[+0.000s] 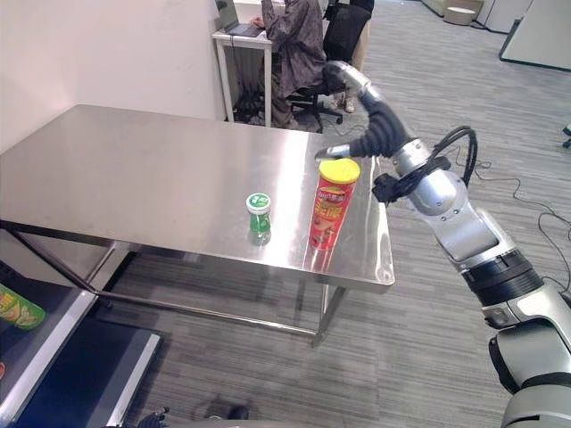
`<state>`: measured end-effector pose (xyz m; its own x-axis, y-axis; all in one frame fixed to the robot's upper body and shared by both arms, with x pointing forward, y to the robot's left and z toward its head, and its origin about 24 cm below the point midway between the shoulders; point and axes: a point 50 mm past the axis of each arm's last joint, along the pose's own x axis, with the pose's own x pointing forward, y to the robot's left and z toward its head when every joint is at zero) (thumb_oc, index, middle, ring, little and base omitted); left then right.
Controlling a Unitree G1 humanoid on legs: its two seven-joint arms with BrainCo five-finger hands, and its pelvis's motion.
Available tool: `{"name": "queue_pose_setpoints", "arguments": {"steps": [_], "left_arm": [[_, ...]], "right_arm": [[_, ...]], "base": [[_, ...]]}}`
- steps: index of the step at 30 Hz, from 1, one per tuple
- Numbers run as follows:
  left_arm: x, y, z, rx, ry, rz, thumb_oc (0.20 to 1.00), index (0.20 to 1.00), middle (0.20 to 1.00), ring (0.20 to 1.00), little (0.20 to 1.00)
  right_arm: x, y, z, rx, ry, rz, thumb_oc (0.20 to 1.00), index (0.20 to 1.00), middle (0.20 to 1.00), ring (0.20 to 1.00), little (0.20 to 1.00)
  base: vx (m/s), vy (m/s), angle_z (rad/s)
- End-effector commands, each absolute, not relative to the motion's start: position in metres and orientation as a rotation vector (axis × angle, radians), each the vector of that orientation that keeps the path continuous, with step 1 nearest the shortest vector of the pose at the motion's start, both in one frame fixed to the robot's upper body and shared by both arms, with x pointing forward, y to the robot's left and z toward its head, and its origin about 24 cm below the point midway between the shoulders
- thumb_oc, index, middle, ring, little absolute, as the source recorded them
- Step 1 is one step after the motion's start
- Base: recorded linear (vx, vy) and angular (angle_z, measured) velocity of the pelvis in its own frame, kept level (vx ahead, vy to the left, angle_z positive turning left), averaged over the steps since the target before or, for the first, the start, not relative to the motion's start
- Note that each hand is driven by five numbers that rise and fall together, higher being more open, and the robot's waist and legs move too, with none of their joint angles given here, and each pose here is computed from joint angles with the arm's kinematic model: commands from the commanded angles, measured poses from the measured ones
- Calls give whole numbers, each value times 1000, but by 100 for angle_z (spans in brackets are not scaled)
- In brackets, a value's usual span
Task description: Put the goods on the table back onto the shelves and tidy them up.
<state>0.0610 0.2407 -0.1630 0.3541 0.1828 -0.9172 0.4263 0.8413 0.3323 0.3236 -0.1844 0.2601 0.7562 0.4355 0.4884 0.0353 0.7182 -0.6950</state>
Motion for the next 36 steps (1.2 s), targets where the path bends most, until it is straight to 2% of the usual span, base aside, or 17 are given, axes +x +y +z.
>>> {"name": "queue_pose_setpoints", "arguments": {"steps": [1,12,13,18,23,26,36], "left_arm": [[68,210,-169,553,1186,-298,1000,1000,1000,1000,1000],[59,211,-170,517,1213,-287,1000,1000,1000,1000,1000],[-26,254,-166,46,1463,418,1000,1000,1000,1000,1000],[-18,254,-166,-3,1418,447,1000,1000,1000,1000,1000],[19,236,-169,50,1300,277,1000,1000,1000,1000,1000],[23,232,-170,104,1298,205,1000,1000,1000,1000,1000],[1,227,-173,119,1403,155,1000,1000,1000,1000,1000]], "right_arm": [[313,-180,283,-730,-798,246,1000,1000,1000,1000,1000],[316,-177,273,-864,-746,281,1000,1000,1000,1000,1000],[341,-115,288,-846,-811,395,1000,1000,1000,1000,1000],[346,-132,279,-930,-737,365,1000,1000,1000,1000,1000],[355,-145,286,-913,-698,282,1000,1000,1000,1000,1000],[351,-154,309,-899,-770,207,1000,1000,1000,1000,1000],[307,-192,365,-942,-1000,-3,1000,1000,1000,1000,1000]], "base": [[-41,20,-2],[-18,15,0],[-31,-20,-20],[56,-82,22],[43,-33,41],[27,-13,17],[11,1,-1]]}}
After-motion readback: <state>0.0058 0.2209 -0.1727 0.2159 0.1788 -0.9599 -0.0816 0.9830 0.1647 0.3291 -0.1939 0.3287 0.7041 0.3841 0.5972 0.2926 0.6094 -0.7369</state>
